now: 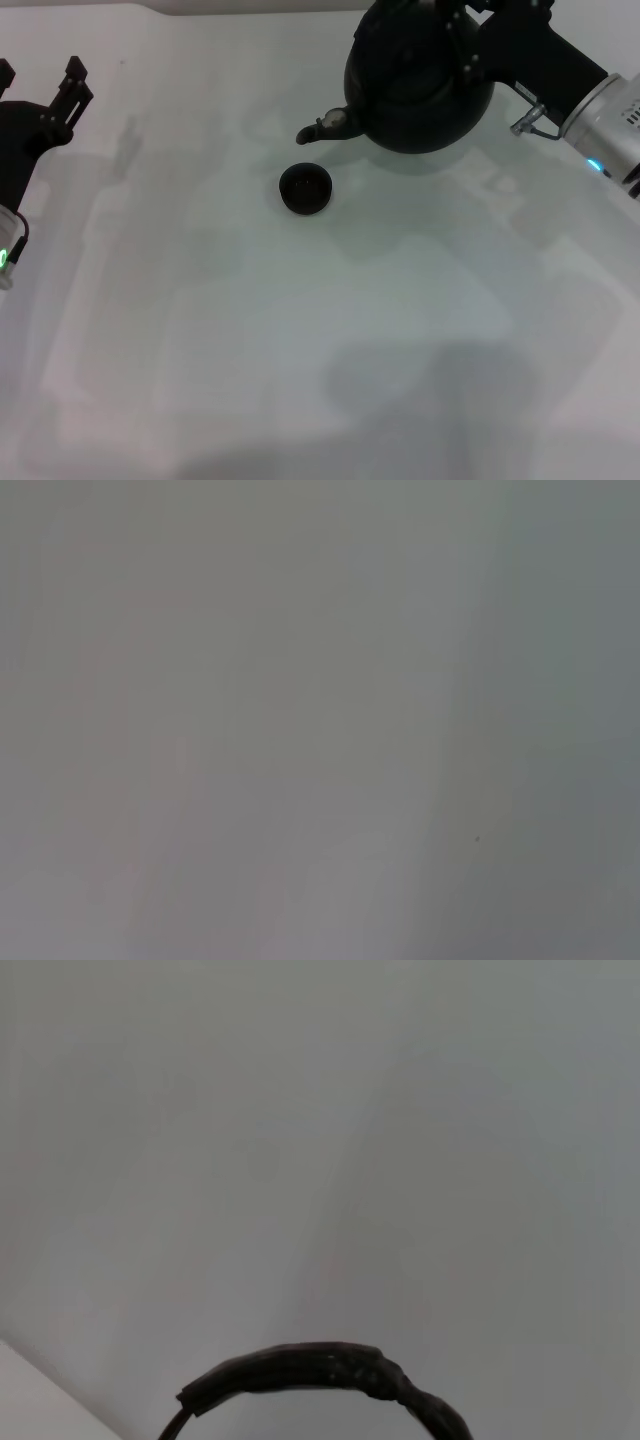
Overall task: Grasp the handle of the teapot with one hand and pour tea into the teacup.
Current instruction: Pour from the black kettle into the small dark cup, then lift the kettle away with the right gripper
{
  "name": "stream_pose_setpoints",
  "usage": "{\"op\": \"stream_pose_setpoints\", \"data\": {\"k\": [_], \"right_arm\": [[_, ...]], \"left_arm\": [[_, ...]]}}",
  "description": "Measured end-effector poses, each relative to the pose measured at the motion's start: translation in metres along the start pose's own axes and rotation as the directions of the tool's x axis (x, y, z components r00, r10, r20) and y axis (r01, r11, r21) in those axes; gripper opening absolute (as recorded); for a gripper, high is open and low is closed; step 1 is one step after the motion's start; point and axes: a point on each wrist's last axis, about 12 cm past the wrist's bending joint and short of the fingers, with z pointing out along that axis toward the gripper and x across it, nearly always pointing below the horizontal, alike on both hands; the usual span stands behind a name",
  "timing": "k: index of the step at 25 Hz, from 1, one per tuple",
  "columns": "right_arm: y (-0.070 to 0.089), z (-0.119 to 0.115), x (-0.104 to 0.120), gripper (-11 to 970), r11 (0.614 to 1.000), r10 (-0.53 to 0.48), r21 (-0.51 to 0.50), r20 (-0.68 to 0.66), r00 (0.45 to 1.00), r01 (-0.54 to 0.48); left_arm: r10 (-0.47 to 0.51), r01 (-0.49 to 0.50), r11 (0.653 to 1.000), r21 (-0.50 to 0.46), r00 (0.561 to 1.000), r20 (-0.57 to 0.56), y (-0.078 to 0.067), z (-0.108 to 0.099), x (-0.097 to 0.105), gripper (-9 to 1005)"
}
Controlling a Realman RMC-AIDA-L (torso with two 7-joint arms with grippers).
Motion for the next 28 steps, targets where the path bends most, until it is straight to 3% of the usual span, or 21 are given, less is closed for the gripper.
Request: {"op": "stream_pose_setpoints", "data": {"k": [13, 28], "right_arm": [[-0.0013, -0.0013, 0.0010, 150, 0.993, -0.115, 0.005, -0.005, 0.993, 0.115], [-0.0012, -0.0032, 0.0021, 135, 0.984, -0.178, 0.000, -0.009, 0.984, 0.178]], "left_arm": [[-0.001, 0.001, 1.000, 0.001, 1.000, 0.001, -0.0002, 0.0005, -0.0002, 887], [-0.016, 0.016, 1.000, 0.000, 1.000, -0.013, -0.0016, 0.0029, 0.0010, 887]]}}
